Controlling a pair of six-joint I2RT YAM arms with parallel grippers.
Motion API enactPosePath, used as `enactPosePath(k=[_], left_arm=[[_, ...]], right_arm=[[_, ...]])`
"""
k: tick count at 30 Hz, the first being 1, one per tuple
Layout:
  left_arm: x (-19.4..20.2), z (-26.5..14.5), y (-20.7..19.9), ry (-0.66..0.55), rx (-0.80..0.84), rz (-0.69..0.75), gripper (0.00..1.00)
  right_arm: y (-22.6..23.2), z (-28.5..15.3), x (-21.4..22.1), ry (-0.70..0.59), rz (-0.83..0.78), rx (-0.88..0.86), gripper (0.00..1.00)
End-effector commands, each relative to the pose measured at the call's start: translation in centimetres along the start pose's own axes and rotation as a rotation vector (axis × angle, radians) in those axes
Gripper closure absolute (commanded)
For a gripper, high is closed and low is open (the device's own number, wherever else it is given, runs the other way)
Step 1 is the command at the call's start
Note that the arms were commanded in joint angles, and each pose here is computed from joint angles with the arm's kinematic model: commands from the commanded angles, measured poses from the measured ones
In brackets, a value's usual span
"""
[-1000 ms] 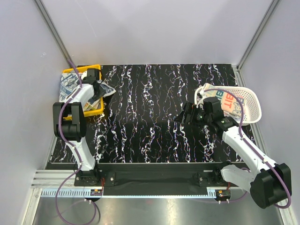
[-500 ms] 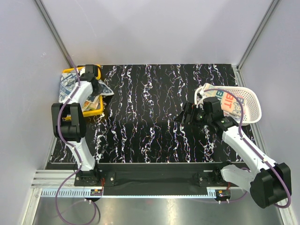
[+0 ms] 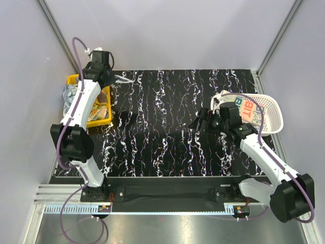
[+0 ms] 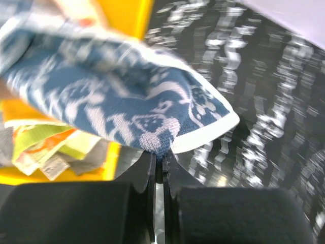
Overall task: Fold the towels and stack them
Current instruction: Grab crumpled towel, then move the towel to the center of the board
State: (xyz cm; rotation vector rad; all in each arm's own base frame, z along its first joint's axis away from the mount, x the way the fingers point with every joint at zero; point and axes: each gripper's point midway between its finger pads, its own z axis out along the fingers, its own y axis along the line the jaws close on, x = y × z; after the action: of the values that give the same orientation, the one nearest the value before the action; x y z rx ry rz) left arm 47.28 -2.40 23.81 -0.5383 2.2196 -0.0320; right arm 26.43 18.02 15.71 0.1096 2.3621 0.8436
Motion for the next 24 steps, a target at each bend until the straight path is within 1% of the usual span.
enactPosePath(k=[1,3,4,6,7,8,9,10,11,12,13,14,15,16,17,18,19,21,22,24], left_arm=[[-0.9,-5.5,-5.0,-0.037,0.147,0.110,1.00],[-0.5,-7.2,-6.5,-0.047,0.186,0.136,1.00],[0.1,-8.9,-8.1,-0.050,0.238,0.153,1.00],[2.2,-10.0,-9.6,-0.022,0.294,0.168,1.00],[3.3,-12.1,-11.2,-0.027,0.352,0.187,1.00],[4.4,-12.6,-12.0,-0.021,0.381,0.184,1.00],[7.0,-12.6,-12.3,0.021,0.399,0.204,1.00],[9.4,-13.6,-13.7,0.048,0.447,0.238,1.00],[10.5,-14.7,-14.3,0.049,0.481,0.242,1.00],[14.6,-15.0,-14.8,0.116,0.502,0.280,1.00],[16.4,-15.5,-15.2,0.139,0.525,0.297,1.00],[17.6,-16.5,-15.9,0.147,0.562,0.280,1.00],[21.0,-16.3,-15.5,0.209,0.564,0.313,1.00],[24.1,-18.0,-16.4,0.253,0.621,0.357,1.00],[26.1,-18.7,-16.7,0.287,0.638,0.355,1.00],[27.4,-19.4,-16.6,0.288,0.639,0.362,1.00],[31.2,-20.7,-16.1,0.335,0.665,0.415,1.00],[33.8,-22.3,-15.5,0.392,0.696,0.382,1.00],[35.5,-23.2,-15.0,0.422,0.714,0.392,1.00],[37.9,-23.0,-13.0,0.475,0.700,0.360,1.00]], right_arm=[[2.1,-0.9,-4.1,-0.122,-0.030,-0.018,0.00],[2.5,-1.1,-5.3,-0.154,-0.036,-0.009,0.00],[2.5,-1.2,-5.6,-0.162,-0.036,-0.001,0.00],[2.5,-1.4,-6.6,-0.191,-0.038,0.022,0.00],[2.4,-1.3,-6.8,-0.197,-0.038,0.031,0.00],[2.5,-1.5,-7.3,-0.208,-0.039,0.036,0.00],[2.2,-1.4,-7.5,-0.216,-0.040,0.055,0.00],[2.1,-1.4,-7.7,-0.221,-0.039,0.065,0.00],[1.9,-1.4,-7.9,-0.228,-0.037,0.075,0.00],[1.7,-1.4,-8.1,-0.240,-0.037,0.089,0.00],[1.4,-1.2,-8.1,-0.243,-0.037,0.098,0.00],[1.2,-1.1,-8.1,-0.245,-0.036,0.108,0.00],[0.8,-1.0,-8.2,-0.251,-0.035,0.126,0.00],[0.6,-0.8,-8.2,-0.251,-0.035,0.132,0.00],[0.3,-0.5,-8.0,-0.243,-0.033,0.141,0.00],[0.0,-0.2,-8.0,-0.240,-0.031,0.148,0.00],[-0.1,0.2,-7.7,-0.232,-0.030,0.145,0.00],[0.0,1.1,-7.1,-0.200,-0.033,0.117,0.00],[0.2,1.5,-7.0,-0.193,-0.041,0.098,0.00],[0.5,2.8,-5.9,-0.135,-0.045,0.054,0.00]])
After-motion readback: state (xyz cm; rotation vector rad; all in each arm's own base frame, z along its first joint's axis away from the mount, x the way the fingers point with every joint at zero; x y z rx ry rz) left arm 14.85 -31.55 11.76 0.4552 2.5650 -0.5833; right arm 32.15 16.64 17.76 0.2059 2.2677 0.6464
